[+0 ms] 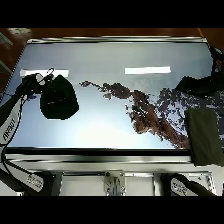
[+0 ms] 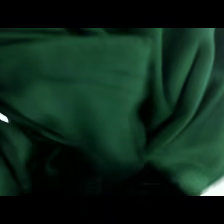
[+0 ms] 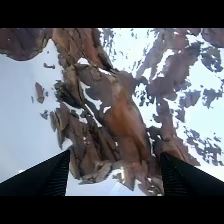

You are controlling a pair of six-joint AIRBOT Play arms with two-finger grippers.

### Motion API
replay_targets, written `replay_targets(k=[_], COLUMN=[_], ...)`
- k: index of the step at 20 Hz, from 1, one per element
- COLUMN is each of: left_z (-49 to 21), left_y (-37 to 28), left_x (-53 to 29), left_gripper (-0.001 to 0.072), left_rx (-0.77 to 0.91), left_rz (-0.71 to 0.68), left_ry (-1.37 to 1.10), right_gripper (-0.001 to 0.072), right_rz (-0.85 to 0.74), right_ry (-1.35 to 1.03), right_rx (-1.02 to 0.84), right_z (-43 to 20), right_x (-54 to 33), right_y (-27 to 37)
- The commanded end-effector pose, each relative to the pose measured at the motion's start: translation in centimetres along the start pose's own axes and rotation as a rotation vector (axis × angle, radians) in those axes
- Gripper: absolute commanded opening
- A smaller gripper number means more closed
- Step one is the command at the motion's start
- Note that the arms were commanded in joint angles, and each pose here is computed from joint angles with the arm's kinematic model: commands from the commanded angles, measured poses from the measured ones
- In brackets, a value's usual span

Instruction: Fold the shirts.

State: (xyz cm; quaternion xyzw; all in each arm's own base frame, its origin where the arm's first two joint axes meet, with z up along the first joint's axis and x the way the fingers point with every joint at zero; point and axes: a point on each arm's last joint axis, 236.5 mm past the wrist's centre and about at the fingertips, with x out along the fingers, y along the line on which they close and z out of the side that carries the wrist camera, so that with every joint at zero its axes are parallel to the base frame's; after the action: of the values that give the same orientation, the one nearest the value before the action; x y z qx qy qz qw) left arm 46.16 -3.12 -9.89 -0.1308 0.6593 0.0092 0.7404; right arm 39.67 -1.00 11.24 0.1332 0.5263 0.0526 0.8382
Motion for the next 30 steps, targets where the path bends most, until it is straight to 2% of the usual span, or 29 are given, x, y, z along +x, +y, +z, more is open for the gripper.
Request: replay_targets(k=[1, 3, 7, 10, 14, 17, 20, 24, 25, 27, 30], left_z=[-0.6, 0.1, 1.4, -3.6, -12.1, -16.4, -19.0, -23.0, -23.7, -24.2, -20.7], left_y=[-1.6, -4.8, -14.2, -21.5, -28.1, -32.1, -33.8, -33.7, -33.2, -33.3, -30.7], left_x=[0.3, -2.6, -17.5, -30.1, -37.5, -34.9, -26.4, -12.2, -9.4, -7.2, -9.0], left_gripper=[0.004, 0.0039, 0.0038, 0.0038, 0.0039, 0.0039, 0.004, 0.0041, 0.0097, 0.0619, 0.0647], left_rx=[-0.039, -0.004, 0.279, 0.463, 0.602, 0.705, 0.78, 0.728, 0.678, 0.604, 0.525], left_rz=[-0.071, -0.169, -0.272, -0.393, -0.568, -0.599, -0.498, -0.354, -0.321, -0.338, -0.341], left_ry=[0.048, 0.036, -0.272, -0.504, -0.599, -0.519, -0.356, -0.059, 0.009, 0.094, 0.09], right_gripper=[0.0689, 0.0689, 0.0689, 0.0689, 0.0689, 0.0689, 0.0689, 0.0689, 0.0689, 0.0689, 0.0689], right_rz=[0.093, 0.113, 0.111, 0.109, 0.102, 0.09, 0.041, 0.052, 0.057, 0.06, 0.061], right_ry=[-0.016, -0.008, -0.001, -0.029, -0.128, -0.161, -0.043, 0.055, 0.089, 0.152, 0.158], right_rx=[0.023, 0.02, -0.03, -0.067, -0.107, -0.143, -0.159, -0.151, -0.153, -0.15, -0.123], right_z=[0.4, 0.2, -0.1, -0.1, 0.0, -1.4, -4.9, -7.2, -8.1, -10.3, -11.0], right_x=[-0.1, -0.2, -0.3, -1.7, -5.8, -8.8, -9.5, -7.1, -5.7, -2.3, 2.0], right_y=[2.2, 2.7, 2.7, 3.1, 4.5, 5.4, 4.4, 4.5, 4.6, 4.7, 4.2])
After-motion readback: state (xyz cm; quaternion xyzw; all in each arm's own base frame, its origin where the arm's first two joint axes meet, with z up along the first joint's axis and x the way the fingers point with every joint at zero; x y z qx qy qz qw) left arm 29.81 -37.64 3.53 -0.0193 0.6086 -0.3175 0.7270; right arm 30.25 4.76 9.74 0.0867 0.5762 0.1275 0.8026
